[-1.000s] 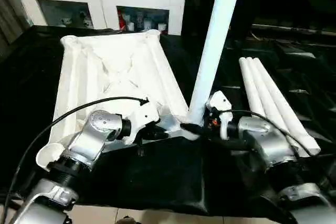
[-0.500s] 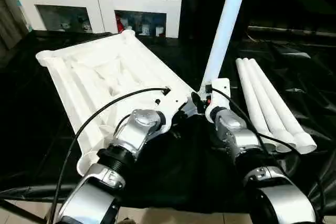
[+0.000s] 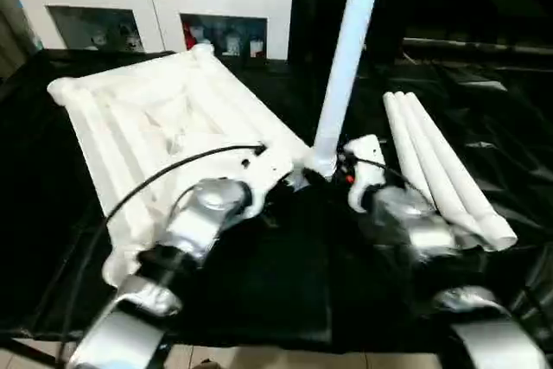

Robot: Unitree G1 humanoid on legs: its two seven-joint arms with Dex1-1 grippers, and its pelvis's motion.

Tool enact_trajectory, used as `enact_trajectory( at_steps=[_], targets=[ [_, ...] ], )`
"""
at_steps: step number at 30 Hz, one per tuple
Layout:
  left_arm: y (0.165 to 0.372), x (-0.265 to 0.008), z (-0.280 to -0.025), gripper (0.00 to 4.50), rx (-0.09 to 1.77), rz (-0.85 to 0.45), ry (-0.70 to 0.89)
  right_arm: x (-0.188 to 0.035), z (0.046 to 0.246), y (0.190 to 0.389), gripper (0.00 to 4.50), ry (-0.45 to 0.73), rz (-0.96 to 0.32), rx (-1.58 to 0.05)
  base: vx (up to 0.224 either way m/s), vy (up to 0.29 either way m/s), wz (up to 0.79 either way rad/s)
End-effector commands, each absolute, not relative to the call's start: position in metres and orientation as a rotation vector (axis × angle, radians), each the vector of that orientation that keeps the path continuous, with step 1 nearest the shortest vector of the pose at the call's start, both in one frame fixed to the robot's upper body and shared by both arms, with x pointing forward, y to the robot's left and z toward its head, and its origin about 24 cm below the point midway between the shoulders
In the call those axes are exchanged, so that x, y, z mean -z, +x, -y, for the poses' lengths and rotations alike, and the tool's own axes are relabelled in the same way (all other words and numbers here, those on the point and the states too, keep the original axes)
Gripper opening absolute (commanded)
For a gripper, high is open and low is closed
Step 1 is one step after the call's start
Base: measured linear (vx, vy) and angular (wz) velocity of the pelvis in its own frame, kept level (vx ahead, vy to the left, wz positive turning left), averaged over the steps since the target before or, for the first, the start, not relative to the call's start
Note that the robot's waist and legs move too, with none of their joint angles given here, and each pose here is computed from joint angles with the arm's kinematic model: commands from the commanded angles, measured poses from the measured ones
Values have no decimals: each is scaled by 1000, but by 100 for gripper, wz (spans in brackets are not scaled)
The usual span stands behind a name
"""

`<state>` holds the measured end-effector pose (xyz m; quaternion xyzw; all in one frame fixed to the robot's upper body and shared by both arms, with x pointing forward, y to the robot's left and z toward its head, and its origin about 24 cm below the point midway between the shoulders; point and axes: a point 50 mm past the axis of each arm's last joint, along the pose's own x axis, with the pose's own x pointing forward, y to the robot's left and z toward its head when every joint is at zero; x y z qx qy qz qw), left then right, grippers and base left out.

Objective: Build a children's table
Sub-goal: Rotate leg to tighten

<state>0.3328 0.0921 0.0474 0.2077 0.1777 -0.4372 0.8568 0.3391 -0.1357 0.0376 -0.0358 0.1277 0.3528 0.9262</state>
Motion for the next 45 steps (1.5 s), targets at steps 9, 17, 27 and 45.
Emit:
enact_trajectory(
  at_steps=[9, 17, 27, 45],
  targets=[
    [303, -50, -108, 0, 1262, -362, 389, -55, 148, 326, 448, -165, -260, -982, 0, 0, 0],
    [299, -50, -113, 0, 1280, -367, 394, -51, 140, 318, 448, -186, -290, -1079, 0, 0, 0],
    [298, -51, -115, 0, 1282, -375, 391, -51, 141, 317, 384, -159, -297, -1093, 0, 0, 0],
    [309, -41, -114, 0, 1134, -432, 399, -22, 133, 317, 270, -51, -367, -910, 0, 0, 0]
  ],
)
